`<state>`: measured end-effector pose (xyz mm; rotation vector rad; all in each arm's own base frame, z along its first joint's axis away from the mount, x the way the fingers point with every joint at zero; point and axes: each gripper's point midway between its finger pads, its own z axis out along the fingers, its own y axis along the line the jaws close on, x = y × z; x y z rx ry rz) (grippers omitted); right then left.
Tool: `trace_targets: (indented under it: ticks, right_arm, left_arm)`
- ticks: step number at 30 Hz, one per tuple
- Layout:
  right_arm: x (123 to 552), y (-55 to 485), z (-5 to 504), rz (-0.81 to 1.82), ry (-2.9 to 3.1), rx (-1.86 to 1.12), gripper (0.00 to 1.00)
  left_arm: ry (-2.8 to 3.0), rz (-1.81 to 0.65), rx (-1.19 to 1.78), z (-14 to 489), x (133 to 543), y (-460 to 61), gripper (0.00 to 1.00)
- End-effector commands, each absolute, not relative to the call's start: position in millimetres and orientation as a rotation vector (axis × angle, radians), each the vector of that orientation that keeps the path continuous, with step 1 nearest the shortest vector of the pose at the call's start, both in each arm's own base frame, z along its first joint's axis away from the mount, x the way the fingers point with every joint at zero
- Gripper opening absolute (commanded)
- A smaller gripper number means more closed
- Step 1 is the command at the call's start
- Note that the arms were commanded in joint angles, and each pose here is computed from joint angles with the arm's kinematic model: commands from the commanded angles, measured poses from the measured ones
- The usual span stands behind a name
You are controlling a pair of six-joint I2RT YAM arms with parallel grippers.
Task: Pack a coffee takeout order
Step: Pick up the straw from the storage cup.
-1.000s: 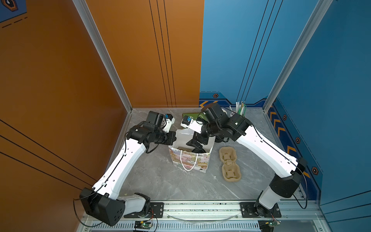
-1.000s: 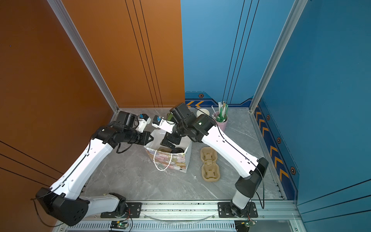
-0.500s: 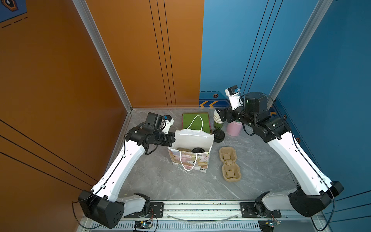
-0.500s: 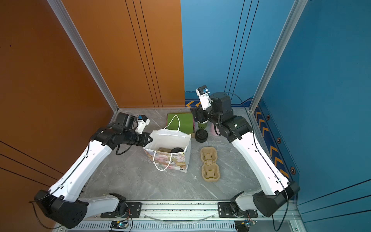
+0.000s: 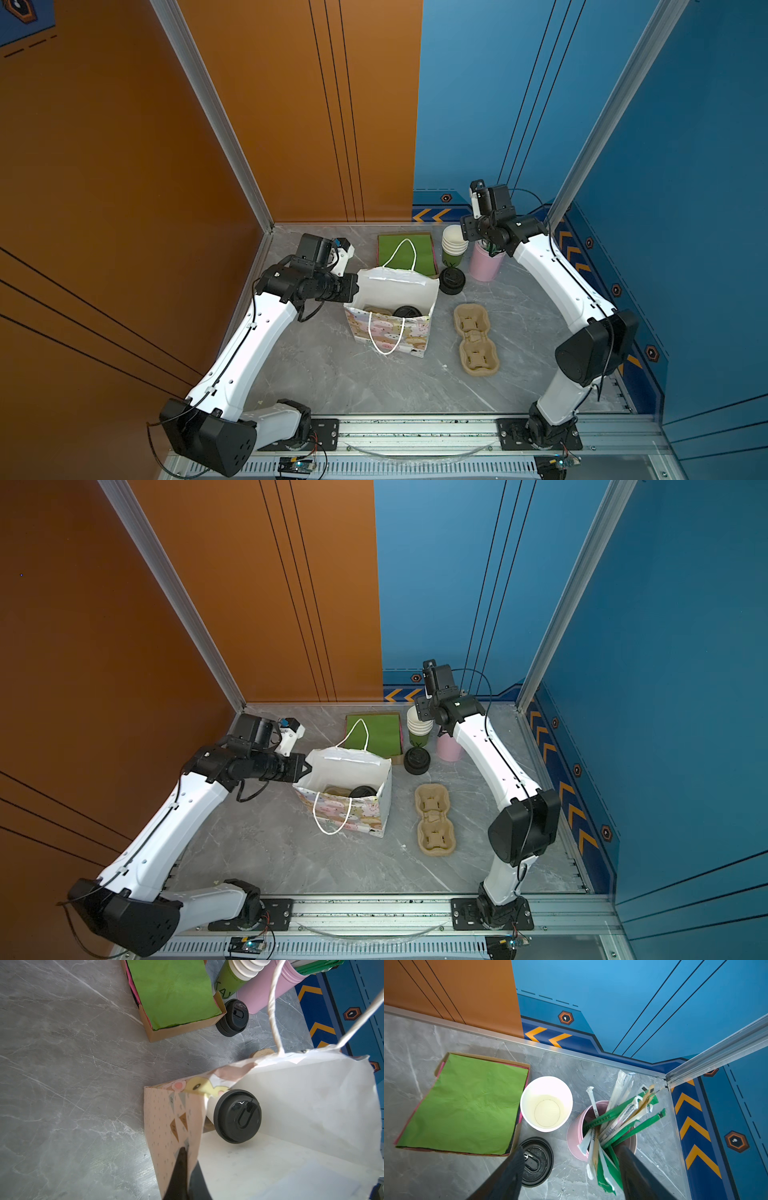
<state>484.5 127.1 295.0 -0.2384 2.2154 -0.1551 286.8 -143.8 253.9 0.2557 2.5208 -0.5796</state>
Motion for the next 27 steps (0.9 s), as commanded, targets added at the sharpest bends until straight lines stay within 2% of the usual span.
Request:
trace_targets:
  ticks: [1,11,16,20,24,27]
  right_arm:
    - [493.8,110.2,300.2,-0.253,2.216,-0.196,0.71]
    - [527.0,101.0,263.4,-0.378,2.268,-0.216,0.61]
    - [543.2,95.8,252.6,-0.387,2.279,-0.199,0.49]
    - [549.8,94.5,251.1,-0.399,2.276,-0.203,0.42]
    - [558.8,94.2,228.8,-0.436,2.309,-0.227,0.37]
    - [563.3,94.4,224.5,-0.447,2.310,-0.227,0.30]
  left_arm:
    - [2.501,-0.589,0.242,258.5,285.8,-141.3,0.09]
    - [2.481,-0.593,0.250,263.4,282.2,-139.6,0.16]
    - [2.479,-0.592,0.253,263.2,280.8,-139.2,0.19]
    - [2.474,-0.592,0.260,264.0,280.7,-139.5,0.21]
    - [2.475,-0.591,0.265,263.5,279.8,-139.3,0.21]
    - [2.474,-0.590,0.266,263.2,279.5,-139.1,0.22]
